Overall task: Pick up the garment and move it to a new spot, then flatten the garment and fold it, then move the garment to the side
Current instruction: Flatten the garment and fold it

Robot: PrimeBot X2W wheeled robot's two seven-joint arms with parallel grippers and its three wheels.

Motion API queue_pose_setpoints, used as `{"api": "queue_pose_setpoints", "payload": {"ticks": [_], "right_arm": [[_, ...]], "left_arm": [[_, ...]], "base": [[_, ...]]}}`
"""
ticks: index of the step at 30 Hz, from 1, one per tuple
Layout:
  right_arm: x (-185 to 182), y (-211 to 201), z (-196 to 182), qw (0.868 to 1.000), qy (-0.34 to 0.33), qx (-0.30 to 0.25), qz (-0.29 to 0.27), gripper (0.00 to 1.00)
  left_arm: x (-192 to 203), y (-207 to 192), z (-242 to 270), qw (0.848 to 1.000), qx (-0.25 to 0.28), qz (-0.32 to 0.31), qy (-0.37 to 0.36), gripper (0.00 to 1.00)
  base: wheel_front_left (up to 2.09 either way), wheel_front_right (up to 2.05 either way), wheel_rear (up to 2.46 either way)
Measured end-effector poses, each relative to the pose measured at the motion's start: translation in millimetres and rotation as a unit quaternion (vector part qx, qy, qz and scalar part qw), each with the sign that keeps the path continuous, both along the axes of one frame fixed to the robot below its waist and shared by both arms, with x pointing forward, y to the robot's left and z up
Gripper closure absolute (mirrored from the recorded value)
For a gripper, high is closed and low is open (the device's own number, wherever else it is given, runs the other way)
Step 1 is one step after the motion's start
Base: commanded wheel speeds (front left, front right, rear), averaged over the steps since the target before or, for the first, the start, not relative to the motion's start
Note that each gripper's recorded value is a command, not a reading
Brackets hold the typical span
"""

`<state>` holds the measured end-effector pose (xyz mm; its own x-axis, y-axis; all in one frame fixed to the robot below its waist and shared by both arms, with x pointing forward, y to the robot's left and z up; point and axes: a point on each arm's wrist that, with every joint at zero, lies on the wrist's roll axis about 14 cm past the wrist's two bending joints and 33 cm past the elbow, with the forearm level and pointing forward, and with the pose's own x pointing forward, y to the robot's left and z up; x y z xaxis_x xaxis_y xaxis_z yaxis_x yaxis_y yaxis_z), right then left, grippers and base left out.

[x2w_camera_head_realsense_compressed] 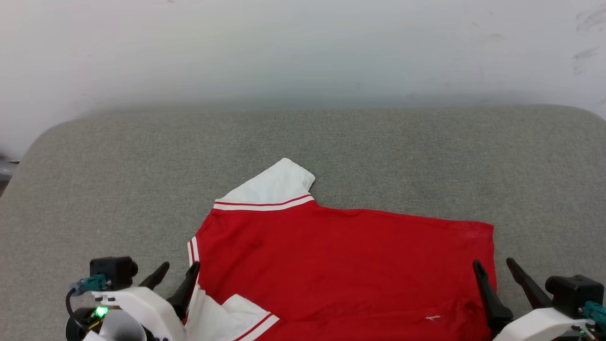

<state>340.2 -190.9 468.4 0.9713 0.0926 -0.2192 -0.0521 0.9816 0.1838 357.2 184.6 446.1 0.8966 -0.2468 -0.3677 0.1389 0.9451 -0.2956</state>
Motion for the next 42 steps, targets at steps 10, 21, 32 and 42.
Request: {"api": "queue_pose_setpoints", "payload": {"ticks": [10, 21, 32, 42], "right_arm": [[28, 8, 40, 0.996, -0.083, -0.037, 0.0, 0.0], [48, -11, 26, 0.996, -0.066, -0.046, -0.033, 0.0], [48, -37, -1, 0.995, -0.033, -0.05, -0.076, 0.0], [39, -58, -22, 0.993, -0.004, -0.033, -0.114, 0.0]], "left_arm": [[78, -26, 44, 0.993, 0.02, -0.027, -0.114, 0.0], [165, -68, 12, 0.987, 0.056, -0.149, -0.023, 0.0], [200, -98, -41, 0.953, 0.092, -0.24, 0.159, 0.0], [188, -106, -85, 0.906, 0.114, -0.286, 0.291, 1.0]], "base": [[0.0, 0.0, 0.0], [0.0, 0.0, 0.0], [0.0, 0.0, 0.0], [0.0, 0.0, 0.0]]}}
